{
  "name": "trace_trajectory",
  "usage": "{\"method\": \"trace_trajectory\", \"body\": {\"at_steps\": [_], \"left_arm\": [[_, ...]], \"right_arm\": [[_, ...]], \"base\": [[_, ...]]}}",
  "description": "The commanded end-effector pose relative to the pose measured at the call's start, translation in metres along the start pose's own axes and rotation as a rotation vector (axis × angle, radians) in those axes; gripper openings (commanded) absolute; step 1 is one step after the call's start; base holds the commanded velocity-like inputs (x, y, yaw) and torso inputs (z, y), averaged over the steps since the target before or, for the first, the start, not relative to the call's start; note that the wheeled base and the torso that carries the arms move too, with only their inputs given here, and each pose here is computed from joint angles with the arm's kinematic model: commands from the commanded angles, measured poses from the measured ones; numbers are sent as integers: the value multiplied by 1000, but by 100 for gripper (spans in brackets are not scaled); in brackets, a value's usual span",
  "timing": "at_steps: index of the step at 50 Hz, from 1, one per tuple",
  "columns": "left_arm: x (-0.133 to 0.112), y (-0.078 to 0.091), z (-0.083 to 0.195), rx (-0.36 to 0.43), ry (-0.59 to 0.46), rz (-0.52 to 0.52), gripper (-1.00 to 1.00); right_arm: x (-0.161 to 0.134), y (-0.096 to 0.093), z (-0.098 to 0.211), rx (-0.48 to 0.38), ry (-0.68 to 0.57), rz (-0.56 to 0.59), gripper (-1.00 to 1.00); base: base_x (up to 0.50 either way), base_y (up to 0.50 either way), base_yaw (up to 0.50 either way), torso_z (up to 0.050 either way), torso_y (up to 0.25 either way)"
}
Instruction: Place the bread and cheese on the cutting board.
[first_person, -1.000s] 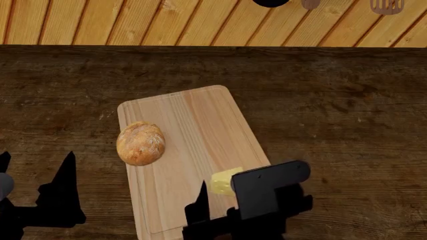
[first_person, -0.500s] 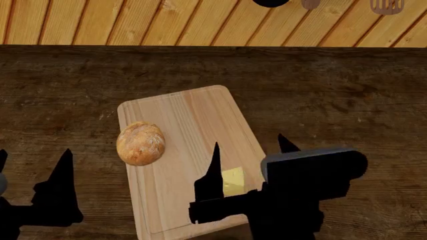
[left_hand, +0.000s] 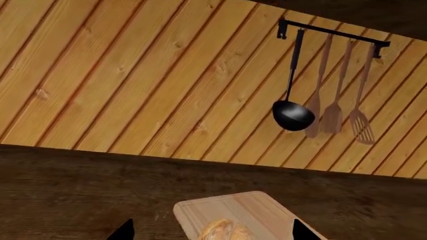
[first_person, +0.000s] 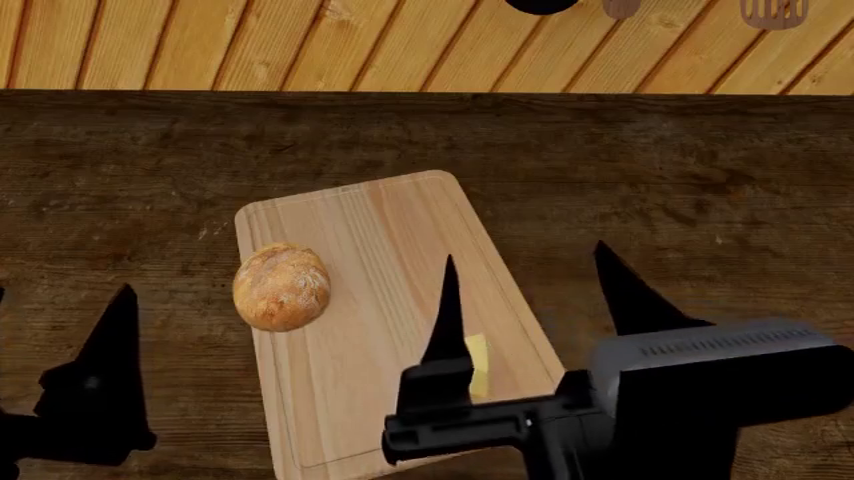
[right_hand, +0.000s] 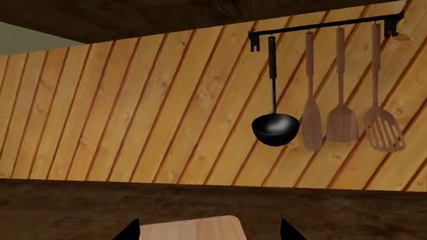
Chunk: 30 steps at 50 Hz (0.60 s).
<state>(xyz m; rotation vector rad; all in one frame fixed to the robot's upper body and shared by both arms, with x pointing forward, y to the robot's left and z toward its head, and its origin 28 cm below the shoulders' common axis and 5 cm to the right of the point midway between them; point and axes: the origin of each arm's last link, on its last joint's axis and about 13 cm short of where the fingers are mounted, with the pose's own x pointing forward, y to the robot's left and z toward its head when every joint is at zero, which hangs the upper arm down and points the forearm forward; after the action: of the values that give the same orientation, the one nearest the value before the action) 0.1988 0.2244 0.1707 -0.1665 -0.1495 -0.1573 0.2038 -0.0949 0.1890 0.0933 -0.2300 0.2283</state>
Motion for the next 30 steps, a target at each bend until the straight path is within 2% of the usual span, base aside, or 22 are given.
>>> {"method": "trace_trajectory", "body": {"at_steps": [1,10,30], "left_arm": [[-11,-4,15,-9,-55,-34,100],[-25,-7,31,-15,-117,-51,100],[-43,-13,44,-20,-165,-93,100]], "right_arm": [[-12,2,15,5,-54,3,100],[-23,3,30,-3,-104,-5,100],[-41,8,49,-34,-168,-1,100]], "base": [[0,0,0,0,0],[0,0,0,0,0],[0,0,0,0,0]]}}
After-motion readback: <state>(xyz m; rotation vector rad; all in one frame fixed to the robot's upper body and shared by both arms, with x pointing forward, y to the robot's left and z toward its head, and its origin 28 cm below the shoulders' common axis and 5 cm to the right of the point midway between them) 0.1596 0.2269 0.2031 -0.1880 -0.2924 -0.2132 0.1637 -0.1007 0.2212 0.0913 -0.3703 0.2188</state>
